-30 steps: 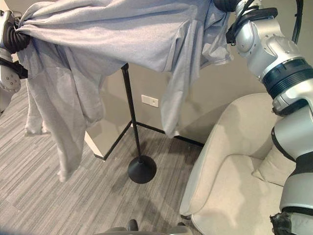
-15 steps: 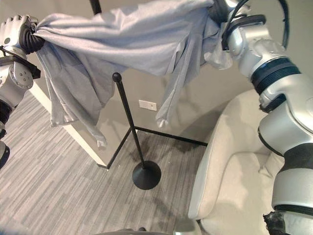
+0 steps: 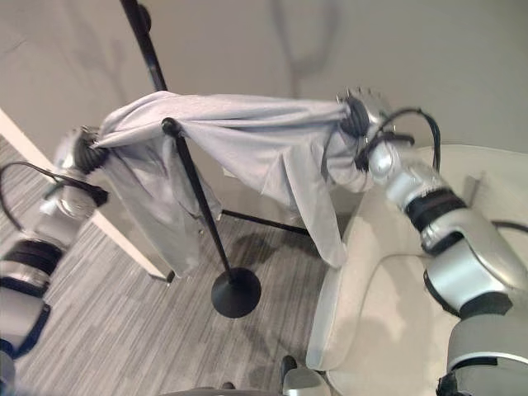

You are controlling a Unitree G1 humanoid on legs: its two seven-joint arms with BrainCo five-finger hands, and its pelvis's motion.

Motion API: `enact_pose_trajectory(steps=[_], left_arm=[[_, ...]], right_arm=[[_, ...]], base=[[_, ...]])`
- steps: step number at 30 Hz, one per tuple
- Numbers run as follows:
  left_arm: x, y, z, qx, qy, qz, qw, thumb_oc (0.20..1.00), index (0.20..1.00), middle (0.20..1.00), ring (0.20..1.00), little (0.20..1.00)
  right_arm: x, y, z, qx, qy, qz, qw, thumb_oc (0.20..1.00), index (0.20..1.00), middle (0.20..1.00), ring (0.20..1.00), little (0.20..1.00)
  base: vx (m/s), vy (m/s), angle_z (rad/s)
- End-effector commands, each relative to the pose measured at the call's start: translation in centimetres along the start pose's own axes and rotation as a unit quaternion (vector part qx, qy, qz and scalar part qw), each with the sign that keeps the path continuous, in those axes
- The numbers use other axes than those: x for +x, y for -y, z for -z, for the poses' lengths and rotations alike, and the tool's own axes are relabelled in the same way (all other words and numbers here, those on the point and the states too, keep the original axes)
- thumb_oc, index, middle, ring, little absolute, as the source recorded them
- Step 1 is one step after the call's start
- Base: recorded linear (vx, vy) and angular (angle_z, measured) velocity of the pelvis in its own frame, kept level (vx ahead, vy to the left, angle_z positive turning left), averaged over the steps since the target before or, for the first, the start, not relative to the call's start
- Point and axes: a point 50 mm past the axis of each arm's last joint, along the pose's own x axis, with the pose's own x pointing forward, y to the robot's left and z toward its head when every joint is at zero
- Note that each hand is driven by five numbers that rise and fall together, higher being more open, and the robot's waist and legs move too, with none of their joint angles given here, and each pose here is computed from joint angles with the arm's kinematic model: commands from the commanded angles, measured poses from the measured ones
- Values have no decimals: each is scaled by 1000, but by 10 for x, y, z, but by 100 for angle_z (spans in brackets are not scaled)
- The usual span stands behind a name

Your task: Hang the clothes on the sofa on the clothes rack.

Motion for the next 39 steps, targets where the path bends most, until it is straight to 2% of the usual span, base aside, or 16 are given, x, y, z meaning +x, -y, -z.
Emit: enact_pose_trajectory(steps=[1,5,8,9,10,14,15,17,18,19,20,22,28,31,35,39], left_arm=[[-22,-3,51,24,-103,-6,994,200,200,200,200,200],[-48,29,61,-23,-144,24,989,200,200,200,200,200],[-72,71,41,-151,-157,48,975,200,200,200,200,200],[-72,71,41,-151,-157,48,975,420,420,420,420,420],[-81,90,20,-271,-162,50,948,1000,1000,1000,1000,1000],[-122,137,-2,-533,-266,64,801,1000,1000,1000,1000,1000],[-122,137,-2,-533,-267,64,801,1000,1000,1000,1000,1000],[-149,153,1,-547,-295,109,776,1000,1000,1000,1000,1000],[-178,166,20,-539,-348,131,756,1000,1000,1000,1000,1000],[-179,166,21,-538,-348,131,756,1000,1000,1000,1000,1000],[-217,166,54,-538,-420,119,721,1000,1000,1000,1000,1000],[-230,159,76,-522,-456,92,715,1000,1000,1000,1000,1000],[-288,128,136,-463,-558,-1,688,1000,1000,1000,1000,1000],[-307,119,150,-436,-589,-19,680,1000,1000,1000,1000,1000],[-382,109,165,-397,-707,-73,581,1000,1000,1000,1000,1000],[-423,121,148,-369,-765,-12,527,1000,1000,1000,1000,1000]], right_arm=[[-19,6,43,28,-86,37,995,200,200,200,200,200],[-39,-33,40,111,-99,20,989,200,200,200,200,200],[-66,-88,22,198,-102,-29,974,200,200,200,200,200],[-67,-88,22,198,-103,-30,974,200,200,200,200,200],[-83,-115,8,257,-102,-63,959,1000,1000,1000,1000,1000],[-132,-168,-12,429,-152,-142,879,1000,1000,1000,1000,1000],[-132,-168,-12,429,-152,-142,879,1000,1000,1000,1000,1000],[-153,-184,-19,501,-178,-172,829,1000,1000,1000,1000,1000],[-169,-196,-21,575,-218,-169,770,1000,1000,1000,1000,1000],[-169,-196,-21,576,-219,-169,769,1000,1000,1000,1000,1000],[-192,-208,-13,675,-291,-135,665,1000,1000,1000,1000,1000],[-198,-200,6,676,-310,-96,662,1000,1000,1000,1000,1000],[-231,-165,73,575,-368,33,730,1000,1000,1000,1000,1000],[-247,-163,89,562,-402,66,720,1000,1000,1000,1000,1000],[-330,-185,125,576,-584,190,540,1000,1000,1000,1000,1000],[-427,-221,108,535,-743,172,364,1000,1000,1000,1000,1000]], base=[[17,-35,5],[1,-7,1],[0,0,0],[0,0,0],[0,0,0],[-6,8,-5],[1,14,-6],[0,0,0],[8,-6,-3],[8,-8,-9],[31,0,-10],[-8,8,-6],[4,11,-1],[2,0,-4],[33,-14,-3],[27,-7,0]])
